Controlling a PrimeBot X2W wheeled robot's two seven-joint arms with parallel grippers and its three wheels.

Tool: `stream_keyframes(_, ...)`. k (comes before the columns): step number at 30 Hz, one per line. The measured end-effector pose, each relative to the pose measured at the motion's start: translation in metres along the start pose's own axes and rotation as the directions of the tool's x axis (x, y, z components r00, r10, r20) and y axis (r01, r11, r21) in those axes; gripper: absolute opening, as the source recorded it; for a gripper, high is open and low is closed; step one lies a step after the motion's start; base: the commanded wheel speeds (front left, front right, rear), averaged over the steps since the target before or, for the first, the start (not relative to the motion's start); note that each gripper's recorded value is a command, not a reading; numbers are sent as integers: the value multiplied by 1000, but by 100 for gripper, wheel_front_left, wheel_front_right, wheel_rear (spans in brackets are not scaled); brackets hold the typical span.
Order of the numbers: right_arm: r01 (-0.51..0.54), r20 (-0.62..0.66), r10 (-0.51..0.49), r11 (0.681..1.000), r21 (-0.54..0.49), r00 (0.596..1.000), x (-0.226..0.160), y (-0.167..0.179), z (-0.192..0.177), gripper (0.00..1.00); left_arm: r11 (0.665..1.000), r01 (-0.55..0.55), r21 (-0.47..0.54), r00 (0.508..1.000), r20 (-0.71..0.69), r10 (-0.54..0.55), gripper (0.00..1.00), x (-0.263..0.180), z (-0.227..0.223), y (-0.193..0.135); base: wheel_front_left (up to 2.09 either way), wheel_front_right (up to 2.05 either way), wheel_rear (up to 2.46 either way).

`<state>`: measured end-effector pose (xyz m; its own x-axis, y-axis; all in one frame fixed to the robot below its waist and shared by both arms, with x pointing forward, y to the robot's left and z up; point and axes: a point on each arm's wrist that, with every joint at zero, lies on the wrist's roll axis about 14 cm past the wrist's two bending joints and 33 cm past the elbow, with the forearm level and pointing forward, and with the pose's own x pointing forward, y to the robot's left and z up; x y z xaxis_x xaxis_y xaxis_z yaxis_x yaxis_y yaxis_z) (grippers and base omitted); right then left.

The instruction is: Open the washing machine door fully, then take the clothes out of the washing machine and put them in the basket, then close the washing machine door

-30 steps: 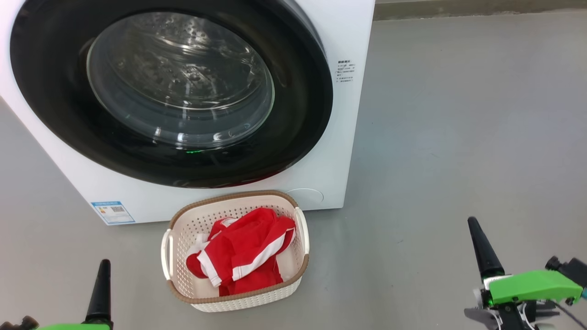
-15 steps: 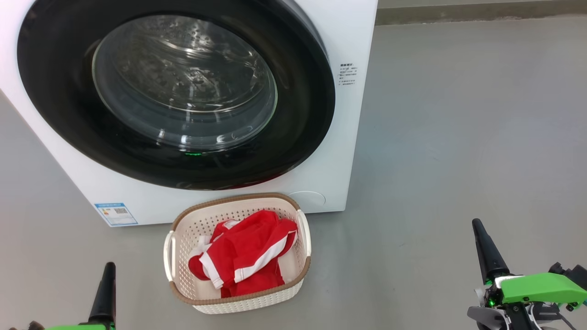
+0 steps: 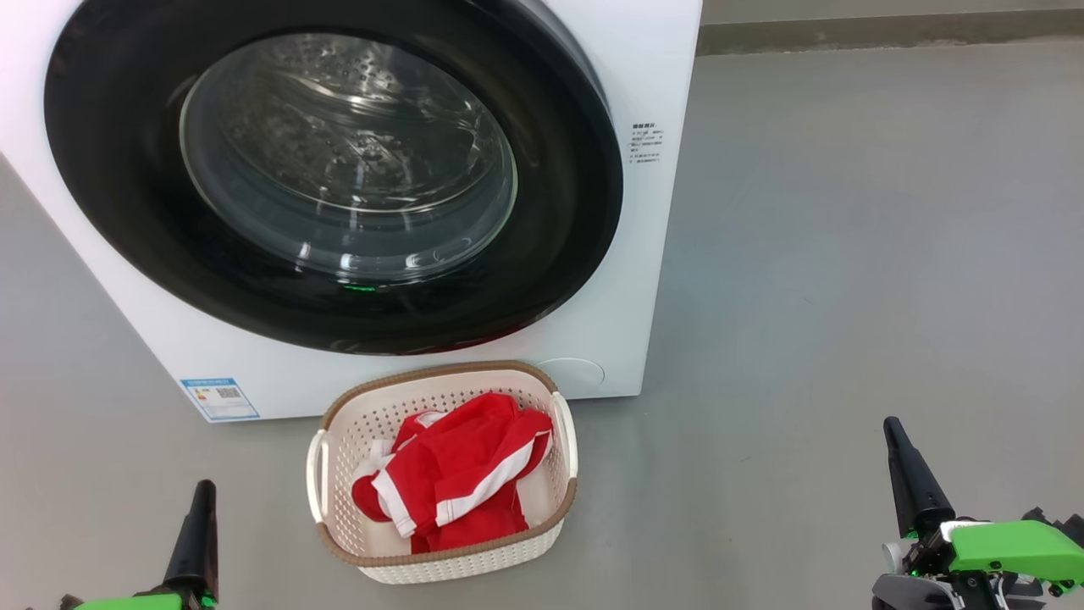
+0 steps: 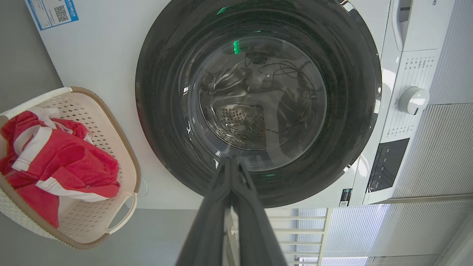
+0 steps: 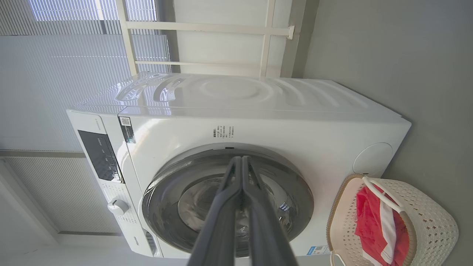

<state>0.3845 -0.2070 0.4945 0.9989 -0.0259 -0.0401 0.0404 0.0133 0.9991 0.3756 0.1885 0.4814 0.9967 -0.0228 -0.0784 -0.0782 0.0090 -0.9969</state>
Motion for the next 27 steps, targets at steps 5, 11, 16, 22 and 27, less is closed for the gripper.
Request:
stream_keyframes(5,-1,1,1,1000,10,1000,0,0,0,0,1000,10,-13,1000,-5,-10,0,2,-1,-4,0,0,0)
stream_keyframes(11,-1,1,1,1000,11,1000,0,0,0,0,1000,12,-13,1000,-4,-12,0,3,-1,-4,0,0,0)
stream_keyframes(16,-1,-3,1,1000,12,1000,0,0,0,0,1000,12,-14,1000,-3,-12,0,3,-1,-4,0,0,0)
stream_keyframes(22,-1,-2,1,1000,12,1000,0,0,0,0,1000,12,-14,1000,-3,-12,0,3,-1,-4,0,0,0)
stream_keyframes(27,-1,-4,1,1000,12,1000,0,0,-1,0,1000,12,-15,1000,-3,-12,0,3,0,-4,0,0,0)
